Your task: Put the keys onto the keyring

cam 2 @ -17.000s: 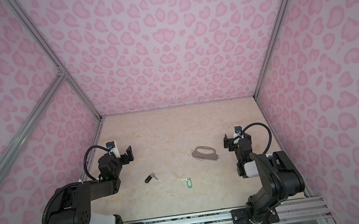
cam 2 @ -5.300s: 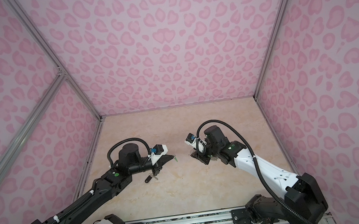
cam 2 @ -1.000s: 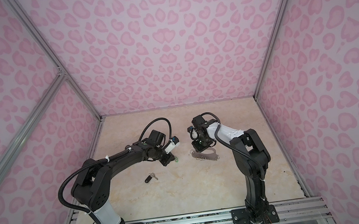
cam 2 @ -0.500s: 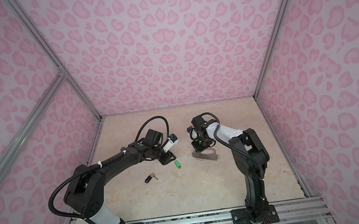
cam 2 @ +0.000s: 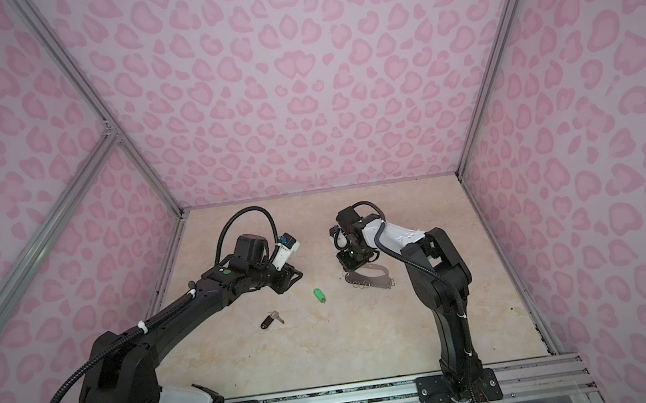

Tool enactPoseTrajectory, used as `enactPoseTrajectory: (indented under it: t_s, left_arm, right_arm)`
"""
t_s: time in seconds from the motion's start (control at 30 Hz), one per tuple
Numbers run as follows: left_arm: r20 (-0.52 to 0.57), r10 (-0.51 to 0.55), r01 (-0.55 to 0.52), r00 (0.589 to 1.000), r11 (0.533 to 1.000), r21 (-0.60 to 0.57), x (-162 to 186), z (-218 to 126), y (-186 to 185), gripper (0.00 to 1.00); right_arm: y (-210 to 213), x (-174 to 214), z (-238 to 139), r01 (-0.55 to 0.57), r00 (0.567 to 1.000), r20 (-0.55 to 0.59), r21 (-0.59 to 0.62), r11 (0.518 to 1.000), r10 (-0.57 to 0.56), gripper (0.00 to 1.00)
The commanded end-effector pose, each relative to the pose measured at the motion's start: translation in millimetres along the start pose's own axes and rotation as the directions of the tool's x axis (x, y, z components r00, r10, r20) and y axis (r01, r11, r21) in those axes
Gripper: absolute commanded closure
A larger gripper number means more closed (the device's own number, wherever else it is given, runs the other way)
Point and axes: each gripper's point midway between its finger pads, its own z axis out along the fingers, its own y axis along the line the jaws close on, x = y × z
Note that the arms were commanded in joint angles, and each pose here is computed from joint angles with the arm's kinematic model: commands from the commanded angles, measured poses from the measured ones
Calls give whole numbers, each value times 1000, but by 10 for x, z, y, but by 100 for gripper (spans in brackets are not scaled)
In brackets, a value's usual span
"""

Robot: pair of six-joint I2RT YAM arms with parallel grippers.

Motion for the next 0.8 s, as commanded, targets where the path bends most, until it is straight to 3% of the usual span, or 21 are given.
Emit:
enactPoseTrajectory:
  t_s: [0.0, 0.5, 0.77]
  left_arm:
    - [37, 14, -13, 999, 1000, -11, -52, -73, -8, 60]
    - [31, 28, -28, 999, 1000, -1, -40, -66, -18, 62]
    - [28, 29, -29, 999, 1000, -4, -36, -62, -13, 63]
  right_arm:
    - [-5, -50, 13, 0, 1000, -4, 18, 1000, 0, 71]
    - [25, 58, 75, 14, 998, -54, 18, 1000, -13, 77]
    - [59, 92, 57, 21, 998, -63, 4, 1000, -21, 86]
